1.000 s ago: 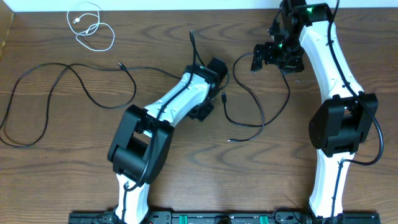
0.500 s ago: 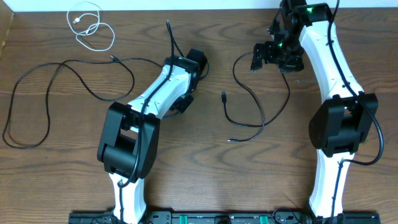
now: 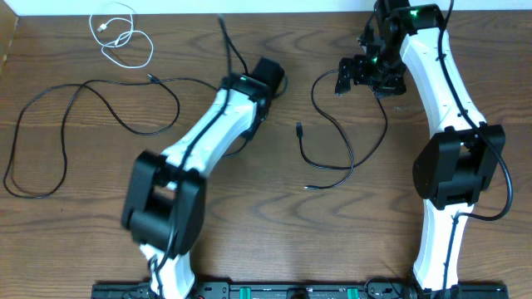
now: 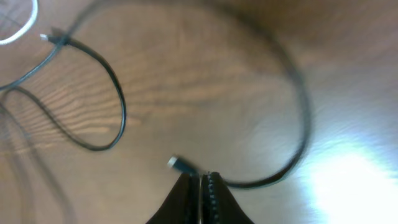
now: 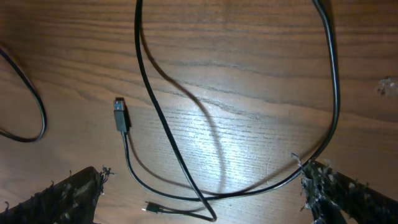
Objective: Untangle cables
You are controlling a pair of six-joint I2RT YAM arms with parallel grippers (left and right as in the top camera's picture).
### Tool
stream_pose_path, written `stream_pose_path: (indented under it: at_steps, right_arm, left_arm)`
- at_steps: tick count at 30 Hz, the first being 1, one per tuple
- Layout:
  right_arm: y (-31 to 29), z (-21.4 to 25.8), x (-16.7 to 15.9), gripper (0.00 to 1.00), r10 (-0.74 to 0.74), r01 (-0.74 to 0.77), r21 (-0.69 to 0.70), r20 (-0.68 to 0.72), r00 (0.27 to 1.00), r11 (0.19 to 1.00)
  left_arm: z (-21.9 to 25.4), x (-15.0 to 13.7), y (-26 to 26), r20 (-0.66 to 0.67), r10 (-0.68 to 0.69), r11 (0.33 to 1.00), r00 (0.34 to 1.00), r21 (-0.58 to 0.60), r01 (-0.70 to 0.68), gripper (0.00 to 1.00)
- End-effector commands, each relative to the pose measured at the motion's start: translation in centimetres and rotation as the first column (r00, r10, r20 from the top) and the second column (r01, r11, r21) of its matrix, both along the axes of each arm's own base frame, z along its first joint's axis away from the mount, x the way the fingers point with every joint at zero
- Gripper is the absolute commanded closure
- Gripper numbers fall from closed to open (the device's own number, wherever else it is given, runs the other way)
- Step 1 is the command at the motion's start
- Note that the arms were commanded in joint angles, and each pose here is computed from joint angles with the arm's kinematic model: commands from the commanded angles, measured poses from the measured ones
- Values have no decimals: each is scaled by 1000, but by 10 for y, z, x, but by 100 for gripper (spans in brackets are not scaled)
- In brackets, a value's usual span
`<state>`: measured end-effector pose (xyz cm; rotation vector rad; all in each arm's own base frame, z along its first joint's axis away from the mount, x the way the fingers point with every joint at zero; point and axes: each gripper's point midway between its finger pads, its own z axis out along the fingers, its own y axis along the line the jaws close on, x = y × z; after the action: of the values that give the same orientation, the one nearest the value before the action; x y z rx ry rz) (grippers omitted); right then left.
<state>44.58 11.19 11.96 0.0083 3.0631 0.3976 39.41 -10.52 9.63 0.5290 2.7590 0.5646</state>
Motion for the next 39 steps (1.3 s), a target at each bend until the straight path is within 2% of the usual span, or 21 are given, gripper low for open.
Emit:
stream_pose_path:
  at_steps: [1, 2, 4, 5, 8, 10, 13, 15, 20, 25, 30, 32, 33, 34, 36, 37, 39]
  right_arm:
    - [4, 3, -1, 1, 17, -17, 15, 2, 1000, 1000]
    - [5, 3, -1, 1, 17, -17, 18, 2, 1000, 1000]
    - [6, 3, -2, 1, 18, -18, 22, 0, 1000, 1000]
    - [6, 3, -3, 1, 19, -19, 28, -6, 1000, 999]
    - [13, 5, -12, 1, 73, -71, 56, -23, 997, 996]
    - [20, 1, -21, 1, 155, -153, 62, -37, 987, 986]
    - [25, -10, -26, 1, 164, -161, 48, -60, 985, 986]
    - [33, -20, -30, 1, 154, -151, 48, -75, 985, 987]
    - [61, -43, -39, 1, 266, -264, 44, -55, 962, 964]
    - [55, -63, -39, 4, 323, -327, -149, -49, 945, 933]
    - [47, -88, -53, 16, 341, -355, -225, -100, 935, 908]
    - [44, -98, -59, 27, 340, -358, -224, -118, 933, 906]
    - [43, -101, -62, 46, 340, -360, -224, -126, 932, 906]
    - [43, -102, -63, 69, 339, -361, -224, -132, 931, 905]
    - [43, -101, -63, 93, 324, -346, -224, -129, 937, 911]
    - [44, -98, -61, 99, 317, -338, -221, -124, 940, 915]
    - [47, -90, -59, 99, 311, -330, -217, -117, 943, 919]
  left_arm:
    - [46, 7, -33, 99, 161, 930, 982, -349, -117, 52]
    - [54, 6, -49, 83, 159, 887, 984, -449, -105, 39]
    - [69, -1, -83, 44, 94, 788, 995, -614, -48, 22]
    - [70, -2, -87, 40, 85, 777, 996, -628, -41, 15]
    - [68, -3, -86, 32, 85, 782, 996, -621, -47, 8]
    - [66, 0, -76, 1, 182, 755, 983, -640, -140, 7]
    - [66, 9, -55, -54, 366, 671, 929, -676, -303, 7]
    - [66, 13, -40, -68, 424, 642, 903, -681, -353, 7]
    - [59, 7, -16, -121, 475, 626, 872, -650, -431, 7]
    - [54, -5, -8, -163, 485, 631, 859, -615, -473, 6]
    - [51, -11, -7, -181, 486, 635, 855, -599, -488, 6]
    - [50, -11, -7, -181, 487, 635, 855, -599, -489, 6]
    - [50, -10, -7, -180, 487, 634, 855, -600, -487, 6]
    - [51, -10, -7, -179, 487, 634, 855, -600, -487, 6]
    - [50, -10, -7, -179, 486, 635, 855, -600, -487, 6]
    - [50, -10, -7, -179, 486, 634, 855, -601, -487, 6]
    - [50, -10, -7, -179, 486, 634, 855, -601, -486, 6]
